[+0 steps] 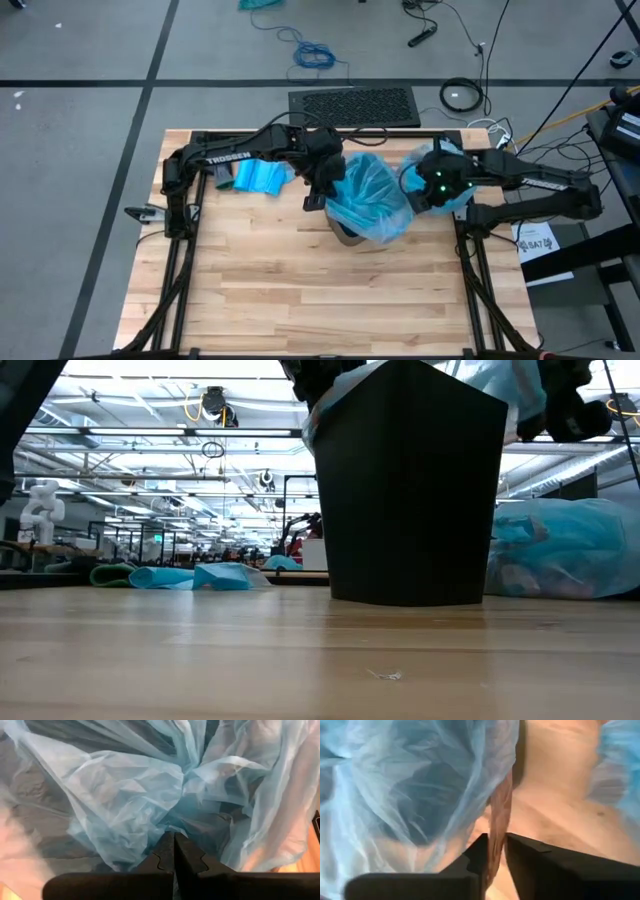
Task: Place trash/remove bag and relplace
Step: Put the blue trash bag into the trash bin
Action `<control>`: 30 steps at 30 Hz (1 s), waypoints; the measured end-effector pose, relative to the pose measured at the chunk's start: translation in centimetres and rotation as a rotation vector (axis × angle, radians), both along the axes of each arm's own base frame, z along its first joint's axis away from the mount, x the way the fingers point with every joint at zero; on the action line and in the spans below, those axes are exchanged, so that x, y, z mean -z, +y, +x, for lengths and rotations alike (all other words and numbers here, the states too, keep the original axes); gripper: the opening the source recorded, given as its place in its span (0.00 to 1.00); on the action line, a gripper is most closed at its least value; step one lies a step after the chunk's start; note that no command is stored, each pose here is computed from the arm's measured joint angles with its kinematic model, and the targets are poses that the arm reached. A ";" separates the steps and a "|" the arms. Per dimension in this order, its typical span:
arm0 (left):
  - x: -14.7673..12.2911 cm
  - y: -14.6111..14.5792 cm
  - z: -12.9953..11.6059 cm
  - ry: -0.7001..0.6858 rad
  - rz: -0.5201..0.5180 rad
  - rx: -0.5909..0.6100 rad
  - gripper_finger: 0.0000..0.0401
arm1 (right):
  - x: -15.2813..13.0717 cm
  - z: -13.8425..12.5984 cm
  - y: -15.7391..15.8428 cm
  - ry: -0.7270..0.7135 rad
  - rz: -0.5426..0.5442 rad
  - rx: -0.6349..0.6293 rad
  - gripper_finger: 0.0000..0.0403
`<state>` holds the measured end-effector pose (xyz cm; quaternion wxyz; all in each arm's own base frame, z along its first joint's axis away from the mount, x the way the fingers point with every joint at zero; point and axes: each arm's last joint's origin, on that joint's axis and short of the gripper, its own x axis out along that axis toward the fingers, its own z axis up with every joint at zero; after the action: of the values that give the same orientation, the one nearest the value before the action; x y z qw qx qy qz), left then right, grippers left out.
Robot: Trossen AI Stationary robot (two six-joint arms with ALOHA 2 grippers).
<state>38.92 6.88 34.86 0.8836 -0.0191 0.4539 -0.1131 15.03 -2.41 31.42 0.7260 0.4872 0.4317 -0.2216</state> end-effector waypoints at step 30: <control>0.0 -0.3 0.0 0.016 -0.046 -0.057 0.01 | -2.4 -4.9 2.0 -0.209 -0.197 0.001 0.51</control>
<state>38.93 6.61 34.90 0.8821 -0.0533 0.4577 -0.0981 10.15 -0.40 33.86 0.8112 0.4344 0.3297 -0.2111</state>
